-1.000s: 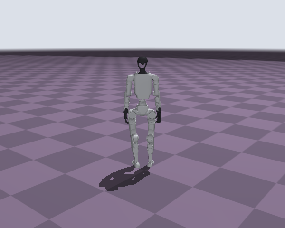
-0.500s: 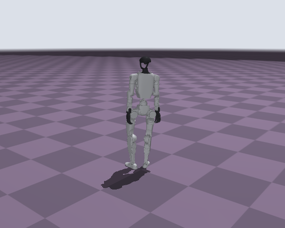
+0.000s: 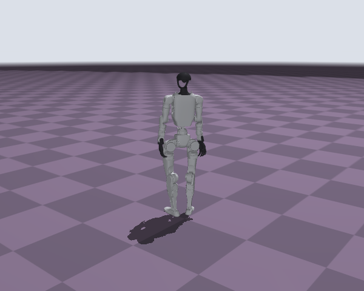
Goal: In place motions
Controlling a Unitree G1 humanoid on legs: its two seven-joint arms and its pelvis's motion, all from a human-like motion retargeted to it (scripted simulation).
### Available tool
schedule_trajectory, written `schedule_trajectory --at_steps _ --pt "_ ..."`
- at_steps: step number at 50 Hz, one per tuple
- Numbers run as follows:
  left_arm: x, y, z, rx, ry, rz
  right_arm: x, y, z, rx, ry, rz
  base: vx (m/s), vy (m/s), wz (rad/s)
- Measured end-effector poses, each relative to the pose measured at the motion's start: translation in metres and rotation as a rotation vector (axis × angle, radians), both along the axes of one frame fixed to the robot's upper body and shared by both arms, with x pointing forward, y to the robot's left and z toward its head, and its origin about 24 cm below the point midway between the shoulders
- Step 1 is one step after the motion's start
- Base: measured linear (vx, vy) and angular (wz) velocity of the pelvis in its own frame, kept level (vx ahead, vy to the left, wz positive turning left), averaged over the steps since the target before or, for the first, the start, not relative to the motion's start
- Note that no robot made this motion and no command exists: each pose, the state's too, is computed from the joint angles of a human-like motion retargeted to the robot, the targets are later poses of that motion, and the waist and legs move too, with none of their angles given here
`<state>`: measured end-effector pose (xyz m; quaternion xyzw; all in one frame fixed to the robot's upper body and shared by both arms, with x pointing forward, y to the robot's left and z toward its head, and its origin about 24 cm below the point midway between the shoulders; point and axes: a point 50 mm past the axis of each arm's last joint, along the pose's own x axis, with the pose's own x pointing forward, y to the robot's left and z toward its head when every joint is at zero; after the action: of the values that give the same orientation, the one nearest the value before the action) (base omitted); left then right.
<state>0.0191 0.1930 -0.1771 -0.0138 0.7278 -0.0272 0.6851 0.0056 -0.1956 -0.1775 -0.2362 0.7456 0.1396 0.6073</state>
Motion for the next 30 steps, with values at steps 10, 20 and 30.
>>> schedule_trajectory --at_steps 10,20,30 --pt "0.007 -0.003 0.0 -0.003 -0.016 -0.037 0.042 0.01 -0.001 0.151 -0.128 0.044 0.08 0.07 0.02" --pt "-0.004 -0.004 0.0 0.002 0.005 -0.077 0.069 0.004 0.003 0.124 -0.277 0.032 -0.03 0.04 -0.02" --pt "-0.016 0.011 0.001 0.105 0.018 -0.1 -0.006 -0.012 0.0 0.033 -0.068 -0.075 0.0 0.0 0.0"
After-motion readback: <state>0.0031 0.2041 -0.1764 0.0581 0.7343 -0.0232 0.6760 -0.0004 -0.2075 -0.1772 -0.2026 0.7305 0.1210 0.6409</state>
